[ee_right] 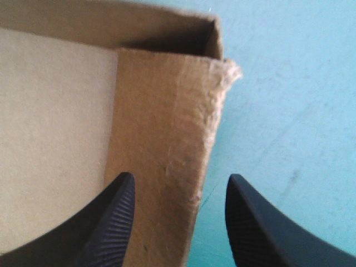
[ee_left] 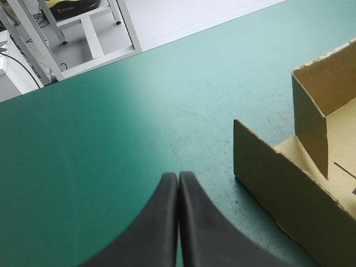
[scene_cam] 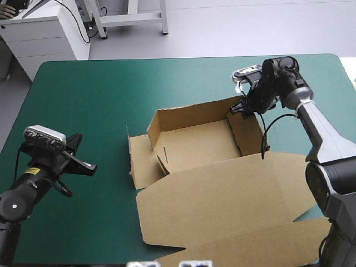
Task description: Fold the box
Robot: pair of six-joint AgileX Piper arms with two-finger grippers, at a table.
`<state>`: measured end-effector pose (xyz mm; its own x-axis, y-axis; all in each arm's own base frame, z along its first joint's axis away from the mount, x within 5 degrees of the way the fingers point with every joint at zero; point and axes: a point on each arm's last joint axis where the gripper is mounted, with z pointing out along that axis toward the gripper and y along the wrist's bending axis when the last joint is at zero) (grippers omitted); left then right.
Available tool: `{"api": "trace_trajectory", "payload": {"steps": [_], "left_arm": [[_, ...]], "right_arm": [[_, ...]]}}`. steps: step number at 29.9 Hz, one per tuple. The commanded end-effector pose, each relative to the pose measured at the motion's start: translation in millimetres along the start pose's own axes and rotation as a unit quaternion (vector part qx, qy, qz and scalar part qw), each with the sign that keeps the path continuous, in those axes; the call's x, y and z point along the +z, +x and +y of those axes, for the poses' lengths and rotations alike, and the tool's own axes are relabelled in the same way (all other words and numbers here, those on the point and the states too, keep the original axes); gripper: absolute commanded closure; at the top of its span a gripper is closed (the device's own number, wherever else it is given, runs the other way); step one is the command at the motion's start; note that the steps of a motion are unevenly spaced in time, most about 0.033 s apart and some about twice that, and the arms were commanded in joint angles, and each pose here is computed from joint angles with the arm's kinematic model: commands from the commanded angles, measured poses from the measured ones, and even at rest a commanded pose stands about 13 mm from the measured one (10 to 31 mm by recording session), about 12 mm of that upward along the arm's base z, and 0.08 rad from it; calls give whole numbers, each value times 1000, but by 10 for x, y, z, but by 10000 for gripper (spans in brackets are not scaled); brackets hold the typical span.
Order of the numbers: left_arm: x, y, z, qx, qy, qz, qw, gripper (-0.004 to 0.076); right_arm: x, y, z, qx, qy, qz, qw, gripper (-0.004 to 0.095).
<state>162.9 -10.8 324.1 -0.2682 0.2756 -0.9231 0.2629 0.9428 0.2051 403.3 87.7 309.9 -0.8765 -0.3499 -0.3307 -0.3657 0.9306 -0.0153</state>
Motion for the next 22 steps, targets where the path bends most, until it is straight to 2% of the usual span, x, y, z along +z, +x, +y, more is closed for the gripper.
{"api": "trace_trajectory", "payload": {"steps": [1,4,12,17,22], "left_arm": [[-45,-124,57,-8,-25,-33,999,732],[-45,-124,57,-7,-25,-33,999,733],[-45,-124,57,-7,-25,-33,999,733],[-44,-123,55,-7,-24,-32,999,732],[-44,-123,55,-7,-24,-32,999,732]], "right_arm": [[-599,11,3,3,17,-66,998,422],[-852,79,-2,0,37,-91,995,422],[-1416,272,63,1,43,-155,987,423],[-1378,275,67,2,38,-149,988,423],[-1042,323,59,3,31,-94,995,423]]}}
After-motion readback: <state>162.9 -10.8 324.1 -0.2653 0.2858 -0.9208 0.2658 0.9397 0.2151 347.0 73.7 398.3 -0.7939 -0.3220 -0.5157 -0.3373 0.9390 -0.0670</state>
